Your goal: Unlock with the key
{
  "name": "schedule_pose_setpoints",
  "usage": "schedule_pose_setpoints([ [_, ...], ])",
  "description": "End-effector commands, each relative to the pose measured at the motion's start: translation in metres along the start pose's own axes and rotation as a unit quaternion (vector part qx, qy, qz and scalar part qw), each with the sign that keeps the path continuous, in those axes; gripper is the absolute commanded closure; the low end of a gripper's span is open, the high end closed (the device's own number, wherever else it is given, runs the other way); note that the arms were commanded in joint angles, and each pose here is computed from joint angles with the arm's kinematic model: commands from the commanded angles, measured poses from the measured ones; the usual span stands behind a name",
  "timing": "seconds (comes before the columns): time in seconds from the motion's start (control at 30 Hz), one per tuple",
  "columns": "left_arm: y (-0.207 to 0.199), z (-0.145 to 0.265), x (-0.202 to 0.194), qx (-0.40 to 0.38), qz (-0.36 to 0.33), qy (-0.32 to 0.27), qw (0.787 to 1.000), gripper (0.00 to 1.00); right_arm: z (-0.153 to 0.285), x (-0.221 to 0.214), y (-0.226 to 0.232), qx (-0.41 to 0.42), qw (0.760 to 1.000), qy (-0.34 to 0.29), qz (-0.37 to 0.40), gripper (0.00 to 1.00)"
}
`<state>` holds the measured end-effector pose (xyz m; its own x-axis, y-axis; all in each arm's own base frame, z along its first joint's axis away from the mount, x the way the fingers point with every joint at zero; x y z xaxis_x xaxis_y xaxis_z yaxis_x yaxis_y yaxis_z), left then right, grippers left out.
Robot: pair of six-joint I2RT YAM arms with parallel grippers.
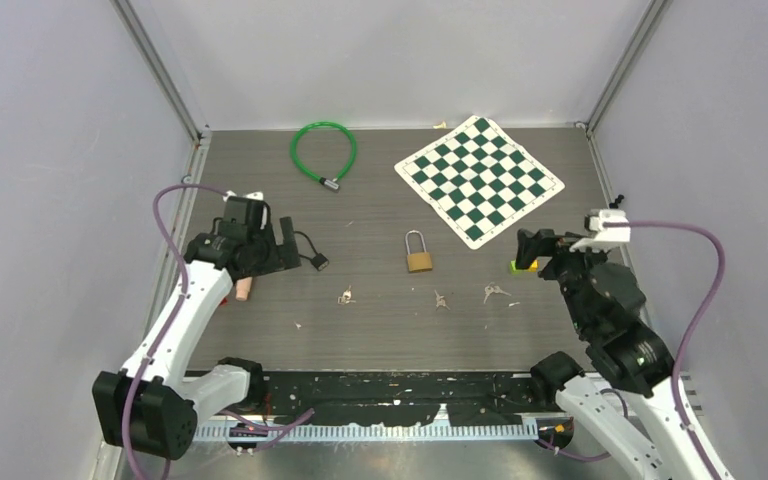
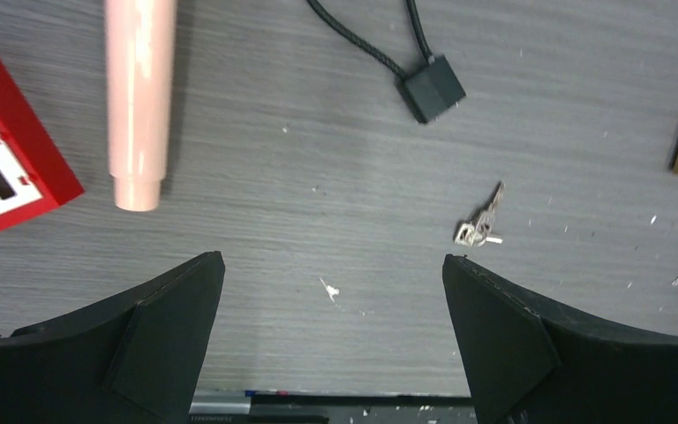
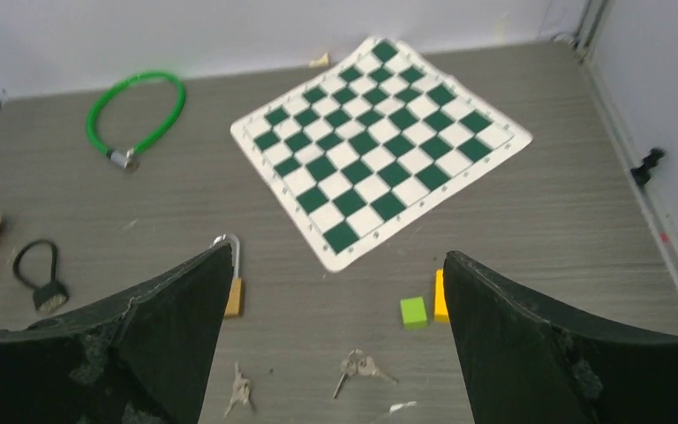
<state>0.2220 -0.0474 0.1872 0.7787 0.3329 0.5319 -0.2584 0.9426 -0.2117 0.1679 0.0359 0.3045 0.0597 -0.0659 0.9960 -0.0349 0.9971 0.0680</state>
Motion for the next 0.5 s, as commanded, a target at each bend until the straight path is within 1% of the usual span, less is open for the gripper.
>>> schedule_pose_setpoints([
  [0.0, -0.007, 0.003, -0.004, 0.003, -0.021, 0.021, 1.0, 0.0, -0.006, -0.024, 0.027, 0.064, 0.991, 0.121, -0.012, 0.05],
  [0.07, -0.005, 0.002, -0.002, 0.008, -0.03, 0.015, 0.999, 0.01, -0.011, -0.037, 0.035, 0.079, 0.984, 0.162, -0.011, 0.05],
  [0.17, 0.0, 0.005, 0.003, 0.021, -0.051, -0.004, 0.998, 0.0, -0.015, -0.058, 0.038, 0.07, 0.97, 0.234, 0.003, 0.04],
  [0.27, 0.006, 0.008, 0.008, 0.035, -0.062, -0.028, 0.997, 0.01, -0.023, -0.083, 0.045, 0.072, 0.945, 0.317, 0.024, 0.05],
  [0.33, 0.007, 0.008, 0.01, 0.033, -0.062, -0.044, 0.997, 0.0, -0.026, -0.1, 0.052, 0.082, 0.929, 0.36, 0.026, 0.05],
  [0.43, 0.009, 0.005, 0.011, 0.034, -0.065, -0.06, 0.996, 0.0, -0.034, -0.128, 0.063, 0.091, 0.908, 0.408, 0.014, 0.04],
  [0.47, 0.01, 0.004, 0.011, 0.038, -0.068, -0.061, 0.995, 0.0, -0.034, -0.136, 0.065, 0.095, 0.902, 0.421, 0.009, 0.03],
])
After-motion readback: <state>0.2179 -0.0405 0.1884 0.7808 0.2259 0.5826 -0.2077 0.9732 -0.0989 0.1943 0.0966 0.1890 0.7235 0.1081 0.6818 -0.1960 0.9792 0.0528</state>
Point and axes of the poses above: each gripper's point midway between its finger pads, its own z axis back along the fingers, its own y axis along the line the jaws close on, x = y × z, the point moved 5 cm from there along z, back along the fingers, and after that the axes turned 6 degrees about z, right-handed, at the moved point
